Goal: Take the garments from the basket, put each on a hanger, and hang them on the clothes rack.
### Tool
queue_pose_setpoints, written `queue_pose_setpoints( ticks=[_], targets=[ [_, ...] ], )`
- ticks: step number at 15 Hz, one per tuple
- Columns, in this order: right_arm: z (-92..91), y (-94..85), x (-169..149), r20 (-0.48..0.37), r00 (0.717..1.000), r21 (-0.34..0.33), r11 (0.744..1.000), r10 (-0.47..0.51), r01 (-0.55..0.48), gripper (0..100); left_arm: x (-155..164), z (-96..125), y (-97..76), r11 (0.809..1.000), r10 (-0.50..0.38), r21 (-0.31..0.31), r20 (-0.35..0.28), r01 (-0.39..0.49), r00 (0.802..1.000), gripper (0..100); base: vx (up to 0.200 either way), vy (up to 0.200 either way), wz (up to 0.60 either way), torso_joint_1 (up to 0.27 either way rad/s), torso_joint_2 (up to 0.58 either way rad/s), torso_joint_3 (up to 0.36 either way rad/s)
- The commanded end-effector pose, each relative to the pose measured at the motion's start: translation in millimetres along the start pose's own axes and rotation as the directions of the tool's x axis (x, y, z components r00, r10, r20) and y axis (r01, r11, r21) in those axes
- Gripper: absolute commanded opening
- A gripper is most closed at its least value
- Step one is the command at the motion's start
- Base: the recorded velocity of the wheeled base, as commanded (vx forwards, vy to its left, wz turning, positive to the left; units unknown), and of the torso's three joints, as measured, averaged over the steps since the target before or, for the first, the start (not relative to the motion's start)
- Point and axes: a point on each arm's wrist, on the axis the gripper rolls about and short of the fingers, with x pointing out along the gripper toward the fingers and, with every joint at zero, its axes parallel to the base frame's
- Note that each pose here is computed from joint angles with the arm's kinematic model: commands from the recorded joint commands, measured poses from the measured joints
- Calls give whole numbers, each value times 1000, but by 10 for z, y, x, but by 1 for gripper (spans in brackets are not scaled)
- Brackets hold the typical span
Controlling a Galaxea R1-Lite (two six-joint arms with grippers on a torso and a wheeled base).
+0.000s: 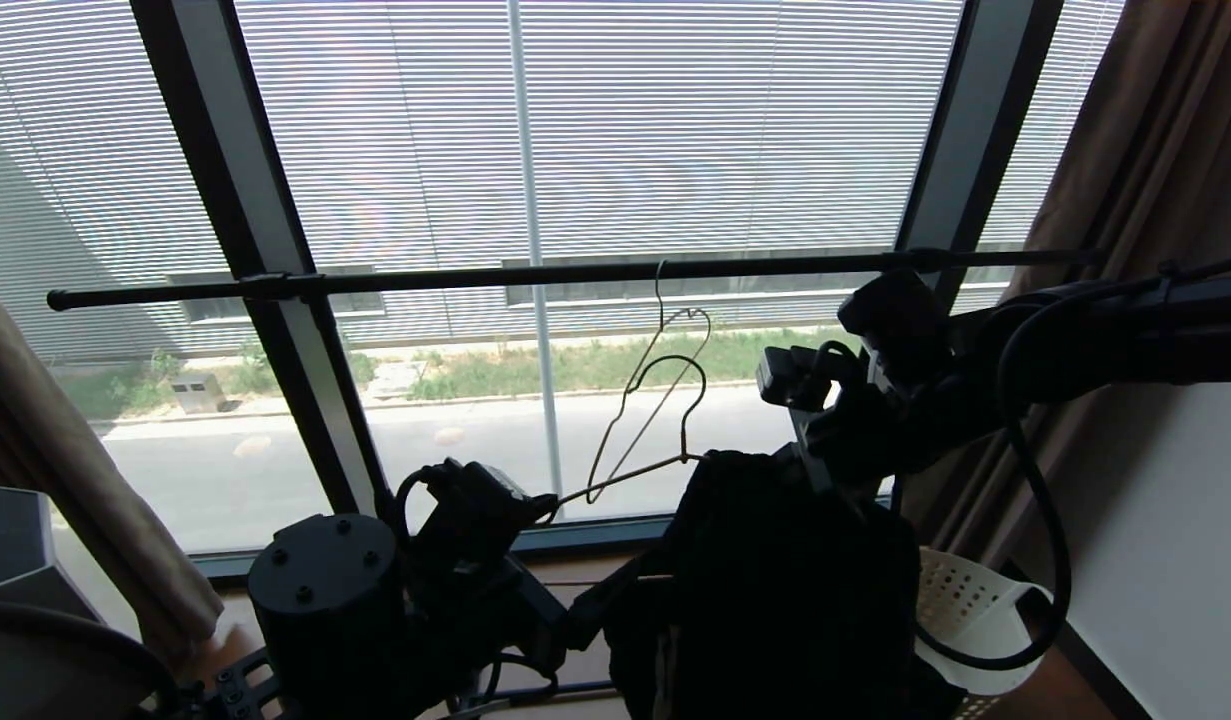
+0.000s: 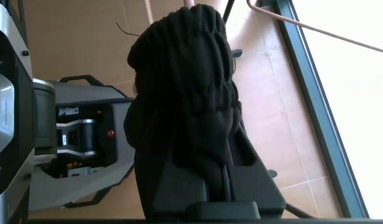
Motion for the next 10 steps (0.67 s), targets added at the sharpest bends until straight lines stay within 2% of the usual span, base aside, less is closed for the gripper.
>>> queue_pose_setpoints(
  ticks=[1,5,6,7,8,9,10],
  targets=[
    [9,37,13,-3,1000,-1,1000,8,-8,0,-33,9,16,1000,8,-2,3,-8,1000,100,0,0,0,0,0,0],
    [6,44,7,-9,1000,38,999,4,-3,0,-152,145,199,995,97,-11,58,-96,994,100,0,0,0,0,0,0],
    [20,44,-11,-18,1000,61,998,-16,17,0,-283,293,321,988,151,-55,117,-145,982,100,0,0,0,0,0,0],
    [55,71,-67,-13,999,88,996,-31,32,0,-416,346,381,977,182,-133,128,-165,975,100,0,0,0,0,0,0],
    [94,152,-162,-5,999,110,993,-40,41,0,-563,292,437,961,205,-203,75,-186,976,100,0,0,0,0,0,0],
    [110,251,-263,-5,999,117,992,-40,40,0,-674,218,471,935,200,-300,11,-187,980,100,0,0,0,0,0,0],
    [119,284,-315,-5,999,119,992,-45,45,0,-723,178,480,914,167,-371,-19,-162,986,100,0,0,0,0,0,0]
  ],
)
